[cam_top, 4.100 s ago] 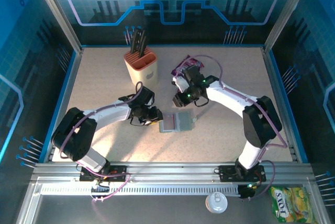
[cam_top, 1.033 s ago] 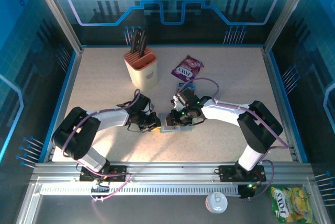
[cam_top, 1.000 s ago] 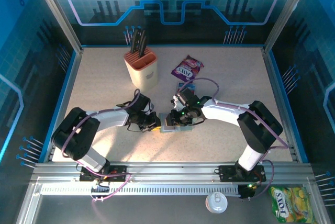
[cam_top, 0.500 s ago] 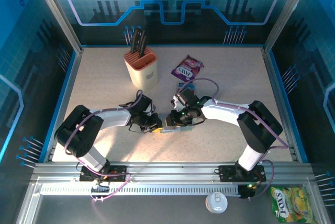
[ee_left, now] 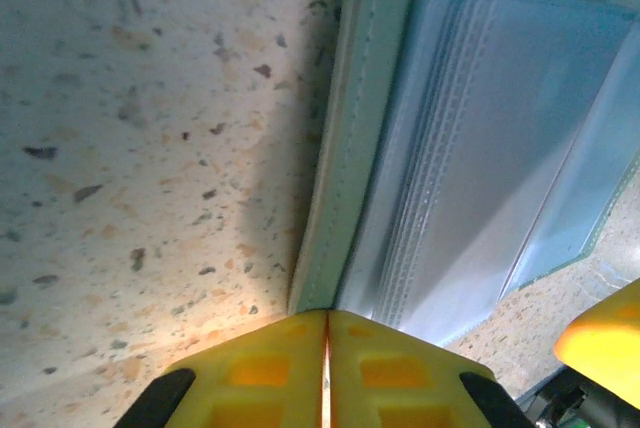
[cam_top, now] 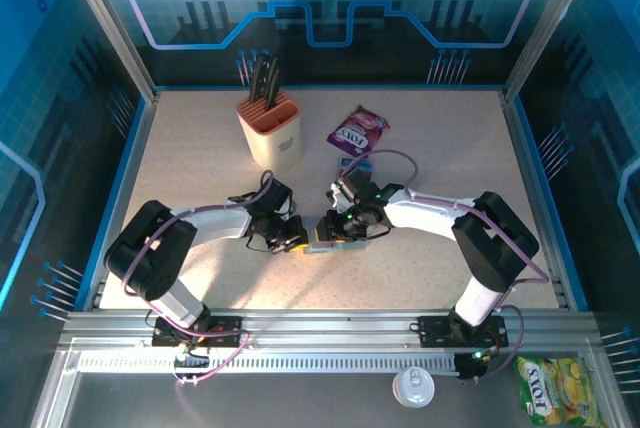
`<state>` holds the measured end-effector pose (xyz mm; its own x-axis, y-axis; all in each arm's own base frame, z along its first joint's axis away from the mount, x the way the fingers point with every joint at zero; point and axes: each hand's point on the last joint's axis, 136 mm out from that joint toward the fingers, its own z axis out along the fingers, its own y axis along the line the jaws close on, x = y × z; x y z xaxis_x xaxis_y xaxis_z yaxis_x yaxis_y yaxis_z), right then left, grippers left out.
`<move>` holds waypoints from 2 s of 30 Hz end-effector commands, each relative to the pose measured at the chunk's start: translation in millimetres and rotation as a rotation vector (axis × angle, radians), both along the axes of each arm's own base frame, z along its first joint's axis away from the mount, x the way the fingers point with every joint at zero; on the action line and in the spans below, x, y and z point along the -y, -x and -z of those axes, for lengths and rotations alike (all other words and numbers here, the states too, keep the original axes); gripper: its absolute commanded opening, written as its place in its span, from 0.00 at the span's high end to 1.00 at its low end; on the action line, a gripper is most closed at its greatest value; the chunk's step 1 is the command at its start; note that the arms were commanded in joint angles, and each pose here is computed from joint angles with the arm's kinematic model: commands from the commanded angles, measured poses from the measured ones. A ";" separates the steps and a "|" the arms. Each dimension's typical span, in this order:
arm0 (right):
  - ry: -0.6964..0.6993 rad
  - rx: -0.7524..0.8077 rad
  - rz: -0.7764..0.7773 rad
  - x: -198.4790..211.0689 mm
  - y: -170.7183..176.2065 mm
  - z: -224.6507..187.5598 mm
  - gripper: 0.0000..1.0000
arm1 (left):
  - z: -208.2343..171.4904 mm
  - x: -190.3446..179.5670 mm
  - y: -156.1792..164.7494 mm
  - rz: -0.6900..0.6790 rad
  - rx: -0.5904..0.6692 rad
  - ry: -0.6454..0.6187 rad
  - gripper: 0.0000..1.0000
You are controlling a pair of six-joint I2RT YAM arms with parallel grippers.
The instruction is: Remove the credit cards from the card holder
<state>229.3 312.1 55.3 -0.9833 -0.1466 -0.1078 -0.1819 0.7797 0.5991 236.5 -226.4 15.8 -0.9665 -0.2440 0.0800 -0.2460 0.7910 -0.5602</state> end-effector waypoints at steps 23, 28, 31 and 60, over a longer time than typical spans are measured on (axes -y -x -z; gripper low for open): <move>-0.027 -0.031 0.047 -24.2 -32.8 9.6 0.59 | 13.7 -24.2 9.6 -0.040 0.022 -0.097 0.85; -0.005 -0.039 0.063 -17.4 -29.3 15.3 0.58 | 9.3 -25.0 11.1 -0.041 0.030 -0.094 0.85; 0.007 -0.044 0.070 -13.4 -27.0 17.9 0.58 | 8.4 -24.1 11.8 -0.037 0.027 -0.092 0.85; 0.097 -0.032 0.091 16.4 -22.0 26.5 0.57 | 1.8 -20.9 14.9 -0.028 0.006 -0.074 0.85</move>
